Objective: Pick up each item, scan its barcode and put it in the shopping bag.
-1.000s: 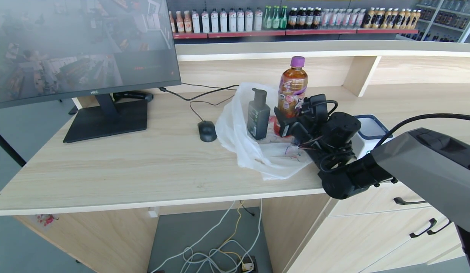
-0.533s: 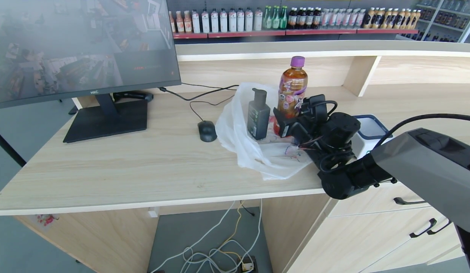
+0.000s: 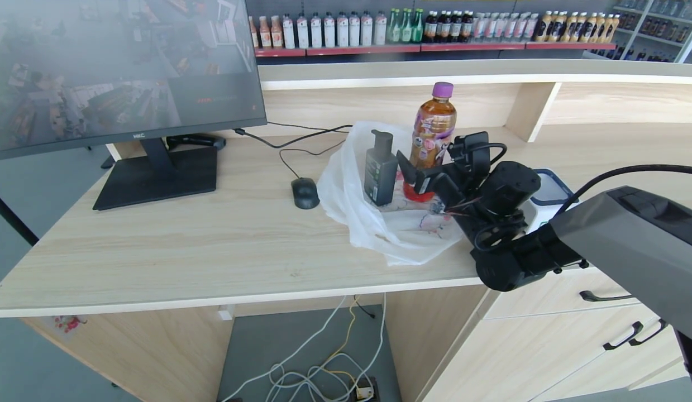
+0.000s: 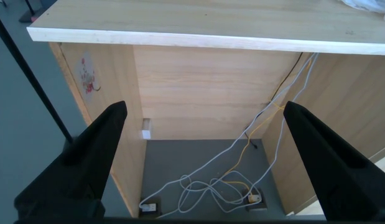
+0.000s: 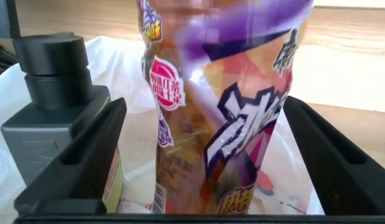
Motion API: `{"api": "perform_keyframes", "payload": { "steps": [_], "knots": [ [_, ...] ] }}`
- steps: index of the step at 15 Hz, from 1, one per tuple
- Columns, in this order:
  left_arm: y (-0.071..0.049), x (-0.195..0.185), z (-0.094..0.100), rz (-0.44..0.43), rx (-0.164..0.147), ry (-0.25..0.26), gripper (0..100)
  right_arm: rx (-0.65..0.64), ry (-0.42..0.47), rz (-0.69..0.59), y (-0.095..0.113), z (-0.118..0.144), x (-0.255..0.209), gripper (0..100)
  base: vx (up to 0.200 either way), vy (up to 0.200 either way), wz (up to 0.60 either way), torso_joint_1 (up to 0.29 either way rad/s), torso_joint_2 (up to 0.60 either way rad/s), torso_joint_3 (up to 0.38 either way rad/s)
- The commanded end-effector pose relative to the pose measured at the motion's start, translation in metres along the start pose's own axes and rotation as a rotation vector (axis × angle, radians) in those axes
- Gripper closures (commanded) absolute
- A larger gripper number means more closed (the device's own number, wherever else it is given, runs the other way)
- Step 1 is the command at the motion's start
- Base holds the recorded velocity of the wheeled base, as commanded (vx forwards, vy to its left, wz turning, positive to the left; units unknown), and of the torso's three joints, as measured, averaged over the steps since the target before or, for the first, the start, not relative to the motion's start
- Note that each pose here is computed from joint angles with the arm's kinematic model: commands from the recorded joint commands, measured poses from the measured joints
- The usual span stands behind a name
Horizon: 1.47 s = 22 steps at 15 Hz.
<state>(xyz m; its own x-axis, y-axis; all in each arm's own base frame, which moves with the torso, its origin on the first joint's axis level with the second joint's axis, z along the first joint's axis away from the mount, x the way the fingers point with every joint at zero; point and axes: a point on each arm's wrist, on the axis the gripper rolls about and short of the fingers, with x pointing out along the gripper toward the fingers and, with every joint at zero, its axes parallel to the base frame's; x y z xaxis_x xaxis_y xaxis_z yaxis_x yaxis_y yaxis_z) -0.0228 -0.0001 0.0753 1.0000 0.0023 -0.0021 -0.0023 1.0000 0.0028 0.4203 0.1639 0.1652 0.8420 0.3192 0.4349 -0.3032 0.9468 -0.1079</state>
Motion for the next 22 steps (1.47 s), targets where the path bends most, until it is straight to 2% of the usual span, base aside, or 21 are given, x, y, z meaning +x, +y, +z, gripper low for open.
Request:
{"api": "perform_keyframes", "payload": {
  "steps": [1,10,12,17,18,21,22],
  "knots": [
    [0.0,0.0,0.0,-0.001,0.0,-0.001,0,-0.004,-0.027,-0.003,-0.001,0.01,-0.001,0,0.0,0.0,0.0,0.0,0.0,0.0],
    [0.0,0.0,0.0,0.001,0.0,-0.001,0,-0.054,-0.167,-0.028,-0.016,0.088,-0.006,0,0.0,0.0,0.0,0.0,0.0,0.0],
    [0.0,0.0,0.0,0.001,0.0,-0.001,0,-0.059,-0.197,-0.041,-0.024,0.117,-0.02,0,0.0,0.0,0.0,0.0,0.0,0.0],
    [0.0,0.0,0.0,-0.001,0.0,-0.001,0,-0.064,-0.144,-0.05,-0.033,0.161,-0.1,0,0.0,0.0,0.0,0.0,0.0,0.0],
    [0.0,0.0,0.0,-0.001,0.0,-0.001,0,-0.064,-0.129,-0.049,-0.033,0.162,-0.116,0,0.0,0.0,0.0,0.0,0.0,0.0],
    [0.0,0.0,0.0,-0.001,0.0,-0.001,0,-0.058,0.008,-0.029,-0.029,0.159,-0.221,0,0.0,0.0,0.0,0.0,0.0,0.0],
    [0.0,0.0,0.0,0.001,0.0,-0.001,0,-0.057,0.024,-0.027,-0.029,0.16,-0.241,0,0.0,0.0,0.0,0.0,0.0,0.0]
  ]
}}
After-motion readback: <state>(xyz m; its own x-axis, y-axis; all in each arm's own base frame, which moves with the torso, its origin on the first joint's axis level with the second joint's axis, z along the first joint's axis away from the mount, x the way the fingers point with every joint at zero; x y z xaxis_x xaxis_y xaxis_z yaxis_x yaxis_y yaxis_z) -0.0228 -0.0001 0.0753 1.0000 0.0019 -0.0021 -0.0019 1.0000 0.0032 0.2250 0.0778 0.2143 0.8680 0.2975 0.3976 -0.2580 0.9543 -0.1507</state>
